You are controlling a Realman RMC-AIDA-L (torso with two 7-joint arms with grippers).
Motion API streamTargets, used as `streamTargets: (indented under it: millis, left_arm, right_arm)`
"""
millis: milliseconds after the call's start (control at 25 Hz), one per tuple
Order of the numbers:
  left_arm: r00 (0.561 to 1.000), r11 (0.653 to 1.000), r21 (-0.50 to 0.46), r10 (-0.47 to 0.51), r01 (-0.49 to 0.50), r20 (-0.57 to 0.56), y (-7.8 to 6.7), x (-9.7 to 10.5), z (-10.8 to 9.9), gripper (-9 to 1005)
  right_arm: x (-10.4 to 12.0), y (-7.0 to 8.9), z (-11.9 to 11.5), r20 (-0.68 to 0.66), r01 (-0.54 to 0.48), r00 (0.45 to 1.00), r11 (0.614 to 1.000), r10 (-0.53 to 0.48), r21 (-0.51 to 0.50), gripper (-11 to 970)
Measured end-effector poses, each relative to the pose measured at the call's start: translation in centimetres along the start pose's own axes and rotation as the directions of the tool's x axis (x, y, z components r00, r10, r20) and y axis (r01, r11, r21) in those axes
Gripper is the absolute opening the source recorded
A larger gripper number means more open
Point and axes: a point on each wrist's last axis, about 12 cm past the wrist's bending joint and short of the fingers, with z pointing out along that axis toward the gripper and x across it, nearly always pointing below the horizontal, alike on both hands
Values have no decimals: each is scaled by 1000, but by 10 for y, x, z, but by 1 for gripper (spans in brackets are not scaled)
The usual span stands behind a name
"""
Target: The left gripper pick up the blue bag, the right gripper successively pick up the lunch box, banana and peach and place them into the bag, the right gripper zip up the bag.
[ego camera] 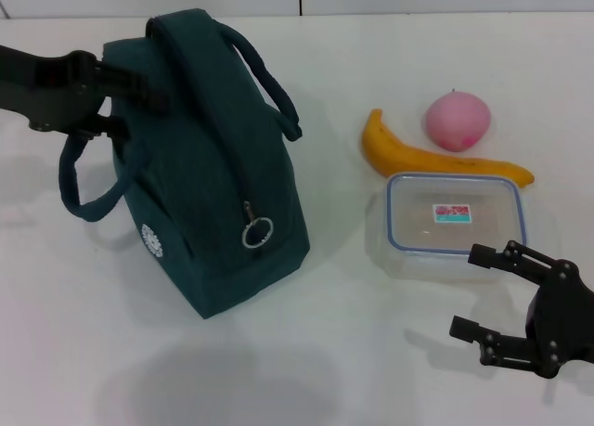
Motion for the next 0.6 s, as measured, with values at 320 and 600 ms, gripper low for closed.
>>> streamTargets:
  millis: [320, 600]
  left_arm:
    - [997, 997, -11, 75, -75, -11, -4, -1, 0, 717]
    - [995, 995, -10, 96, -96, -7, -6, -3, -1, 318]
  right_arm:
    - [-1, 0, -1, 7, -1, 1000, 1000, 1, 1, 835]
    - [-1, 1, -1, 9, 0, 1000, 1000, 0, -2, 833]
